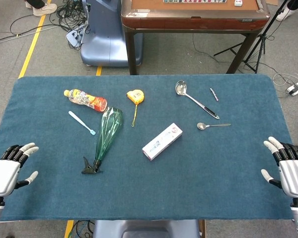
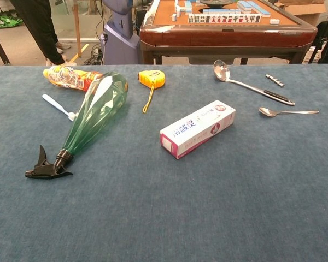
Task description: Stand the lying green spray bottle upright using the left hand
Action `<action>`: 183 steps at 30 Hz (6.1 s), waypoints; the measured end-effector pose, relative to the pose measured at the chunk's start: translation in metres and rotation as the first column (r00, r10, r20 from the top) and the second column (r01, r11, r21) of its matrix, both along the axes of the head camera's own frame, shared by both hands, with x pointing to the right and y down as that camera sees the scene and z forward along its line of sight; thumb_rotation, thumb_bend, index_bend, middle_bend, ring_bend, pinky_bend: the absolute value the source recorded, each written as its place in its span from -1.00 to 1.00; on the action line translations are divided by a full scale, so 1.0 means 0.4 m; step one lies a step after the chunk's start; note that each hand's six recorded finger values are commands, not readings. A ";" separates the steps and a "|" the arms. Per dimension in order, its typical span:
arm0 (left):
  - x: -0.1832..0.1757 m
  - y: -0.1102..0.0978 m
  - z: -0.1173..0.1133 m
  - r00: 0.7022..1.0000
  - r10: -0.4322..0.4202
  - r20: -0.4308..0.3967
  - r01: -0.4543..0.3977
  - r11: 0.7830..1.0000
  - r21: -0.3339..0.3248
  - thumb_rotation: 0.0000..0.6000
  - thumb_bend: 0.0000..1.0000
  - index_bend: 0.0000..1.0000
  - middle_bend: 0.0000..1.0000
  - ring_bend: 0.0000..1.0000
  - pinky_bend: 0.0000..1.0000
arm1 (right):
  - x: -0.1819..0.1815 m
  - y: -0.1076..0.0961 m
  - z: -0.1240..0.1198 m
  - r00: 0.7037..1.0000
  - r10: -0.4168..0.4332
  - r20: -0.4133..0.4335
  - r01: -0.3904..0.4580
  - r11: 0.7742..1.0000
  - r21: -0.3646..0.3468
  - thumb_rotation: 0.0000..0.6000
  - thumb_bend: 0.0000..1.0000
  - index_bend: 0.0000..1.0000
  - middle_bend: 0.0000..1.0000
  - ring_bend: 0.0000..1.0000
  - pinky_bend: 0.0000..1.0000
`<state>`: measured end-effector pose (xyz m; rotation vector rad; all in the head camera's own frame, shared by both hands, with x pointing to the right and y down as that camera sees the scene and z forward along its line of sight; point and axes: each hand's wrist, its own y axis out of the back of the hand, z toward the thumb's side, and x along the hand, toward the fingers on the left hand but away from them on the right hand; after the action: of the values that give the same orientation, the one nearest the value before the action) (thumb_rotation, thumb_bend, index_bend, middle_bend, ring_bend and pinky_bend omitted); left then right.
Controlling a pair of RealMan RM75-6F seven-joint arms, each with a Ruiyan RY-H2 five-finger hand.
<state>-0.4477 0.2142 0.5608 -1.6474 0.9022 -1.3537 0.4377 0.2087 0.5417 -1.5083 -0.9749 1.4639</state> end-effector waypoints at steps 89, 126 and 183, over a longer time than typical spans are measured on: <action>0.587 -0.500 0.393 0.955 0.290 0.064 -0.249 0.900 -0.357 0.39 0.14 -0.39 -0.44 -0.98 -1.00 | -0.008 0.005 -0.007 1.000 -0.008 -0.025 0.007 0.999 -0.036 1.00 -0.57 -0.64 -0.71 -0.73 -0.68; 0.590 -0.437 0.296 0.939 0.337 -0.065 -0.339 0.882 -0.326 0.15 0.14 -0.45 -0.43 -0.97 -1.00 | -0.014 0.007 0.000 1.000 -0.010 -0.017 0.009 0.999 -0.042 1.00 -0.57 -0.64 -0.71 -0.73 -0.68; 0.416 -0.210 0.202 0.803 0.589 0.085 -0.542 0.783 -0.305 1.00 -0.29 -0.62 -0.53 -0.96 -1.00 | -0.031 0.005 -0.002 0.999 -0.034 0.004 0.034 0.999 -0.036 1.00 -0.57 -0.64 -0.71 -0.73 -0.68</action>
<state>-0.2812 0.1301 0.6415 -1.7705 0.0788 -1.1885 0.4255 0.2106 0.5407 -1.5471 -0.9248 1.4624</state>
